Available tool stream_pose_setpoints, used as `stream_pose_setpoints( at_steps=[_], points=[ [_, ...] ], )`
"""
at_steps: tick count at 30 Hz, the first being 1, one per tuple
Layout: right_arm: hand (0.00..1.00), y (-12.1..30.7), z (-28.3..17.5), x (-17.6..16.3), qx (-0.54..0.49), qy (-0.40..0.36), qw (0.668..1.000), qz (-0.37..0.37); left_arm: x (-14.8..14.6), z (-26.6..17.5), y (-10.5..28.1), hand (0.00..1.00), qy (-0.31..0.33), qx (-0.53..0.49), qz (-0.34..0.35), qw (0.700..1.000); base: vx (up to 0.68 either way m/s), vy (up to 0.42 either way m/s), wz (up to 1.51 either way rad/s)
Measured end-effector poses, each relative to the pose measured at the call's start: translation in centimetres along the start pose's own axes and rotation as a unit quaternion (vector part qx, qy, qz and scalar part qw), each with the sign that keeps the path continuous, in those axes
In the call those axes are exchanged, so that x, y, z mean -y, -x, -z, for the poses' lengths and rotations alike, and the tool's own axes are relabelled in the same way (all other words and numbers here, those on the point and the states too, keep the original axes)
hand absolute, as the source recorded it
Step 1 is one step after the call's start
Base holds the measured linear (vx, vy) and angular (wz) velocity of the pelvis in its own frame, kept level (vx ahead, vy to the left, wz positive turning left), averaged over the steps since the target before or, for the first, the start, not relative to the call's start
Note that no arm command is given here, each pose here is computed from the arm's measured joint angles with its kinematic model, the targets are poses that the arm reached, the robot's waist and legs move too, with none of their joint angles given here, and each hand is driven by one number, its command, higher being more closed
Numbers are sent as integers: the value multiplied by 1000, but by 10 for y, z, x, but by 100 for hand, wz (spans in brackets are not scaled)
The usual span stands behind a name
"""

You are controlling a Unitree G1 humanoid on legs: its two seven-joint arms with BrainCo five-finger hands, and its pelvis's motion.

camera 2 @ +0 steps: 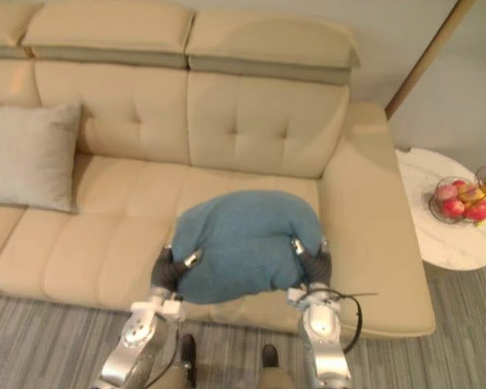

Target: Pick up cushions and gather them together orderly.

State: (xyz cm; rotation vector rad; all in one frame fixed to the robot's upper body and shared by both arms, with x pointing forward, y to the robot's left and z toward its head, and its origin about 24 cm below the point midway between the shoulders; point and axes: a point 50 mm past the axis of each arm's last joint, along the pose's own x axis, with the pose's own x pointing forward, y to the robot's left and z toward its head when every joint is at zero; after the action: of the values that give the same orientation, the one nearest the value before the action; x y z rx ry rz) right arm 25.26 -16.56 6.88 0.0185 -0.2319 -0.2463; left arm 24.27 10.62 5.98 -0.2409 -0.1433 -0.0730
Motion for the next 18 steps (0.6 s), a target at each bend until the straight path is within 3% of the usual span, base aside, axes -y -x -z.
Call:
stream_pose_setpoints(
  at_steps=[6, 9, 12, 17, 18],
  points=[
    [100, -73, -76, -17, 156, -9, 987, 27, 27, -86, -72, 100, -14, 179, 16, 984, -124, -12, -4],
    [100, -130, -142, -28, 240, 8, 969, 48, 41, -157, -125, 100, -72, 282, 21, 956, -128, -9, -2],
    [100, -160, -210, -40, 303, 8, 951, 65, 49, -230, -150, 100, -104, 361, 4, 927, -117, 3, -3],
    [100, -186, -269, -54, 307, 4, 948, 78, 53, -295, -172, 100, -126, 391, -43, 911, -34, 18, 6],
    [0, -190, -275, -57, 298, 4, 951, 78, 52, -301, -176, 0, -131, 388, -53, 911, 0, 0, 0]
  ],
)
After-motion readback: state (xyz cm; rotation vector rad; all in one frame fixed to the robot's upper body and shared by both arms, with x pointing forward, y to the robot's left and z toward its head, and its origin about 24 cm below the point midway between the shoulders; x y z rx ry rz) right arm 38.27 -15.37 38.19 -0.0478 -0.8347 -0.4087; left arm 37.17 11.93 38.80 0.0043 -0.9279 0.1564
